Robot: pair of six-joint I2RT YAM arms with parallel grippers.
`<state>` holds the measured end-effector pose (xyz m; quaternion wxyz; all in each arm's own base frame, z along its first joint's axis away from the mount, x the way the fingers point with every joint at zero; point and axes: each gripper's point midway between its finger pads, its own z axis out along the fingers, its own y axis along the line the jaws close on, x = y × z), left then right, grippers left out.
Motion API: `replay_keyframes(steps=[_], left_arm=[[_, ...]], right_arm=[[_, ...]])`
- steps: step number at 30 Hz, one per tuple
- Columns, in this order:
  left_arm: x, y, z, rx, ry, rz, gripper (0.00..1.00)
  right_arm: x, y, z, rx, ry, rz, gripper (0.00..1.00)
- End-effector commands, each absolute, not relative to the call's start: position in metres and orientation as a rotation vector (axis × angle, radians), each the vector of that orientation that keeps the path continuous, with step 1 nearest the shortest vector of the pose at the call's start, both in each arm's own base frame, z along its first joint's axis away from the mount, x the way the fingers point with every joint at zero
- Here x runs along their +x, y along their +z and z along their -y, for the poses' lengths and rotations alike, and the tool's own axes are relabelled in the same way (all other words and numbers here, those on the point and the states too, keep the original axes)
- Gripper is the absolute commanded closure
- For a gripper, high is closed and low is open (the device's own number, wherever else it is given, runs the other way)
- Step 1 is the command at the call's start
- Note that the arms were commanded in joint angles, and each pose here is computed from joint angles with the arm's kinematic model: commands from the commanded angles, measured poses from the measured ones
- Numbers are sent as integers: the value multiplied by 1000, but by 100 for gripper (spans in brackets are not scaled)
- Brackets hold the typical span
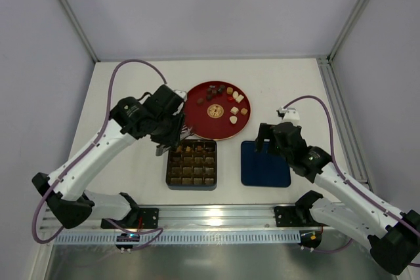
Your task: Pack the chocolate
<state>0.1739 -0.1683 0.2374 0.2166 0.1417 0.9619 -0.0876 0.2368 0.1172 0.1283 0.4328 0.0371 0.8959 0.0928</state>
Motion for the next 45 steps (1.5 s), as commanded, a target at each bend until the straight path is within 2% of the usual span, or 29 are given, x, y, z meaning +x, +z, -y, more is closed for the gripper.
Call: replay_keyframes(steps=[1,10,18,45], left_arm=[[205,249,189,444,-233,-2588,61],[263,256,259,518,-329,-2544,62],[289,226,309,570,-363,-2593,59],[312,167,344,609,-265,-2659,60]], right_arm=[[247,159,-125,107,291,-2149,0],[244,161,-122,107,283,-2147,0],[241,165,-118,107,280,-2136,0],[233,173,-109,111,273,-2115,0]])
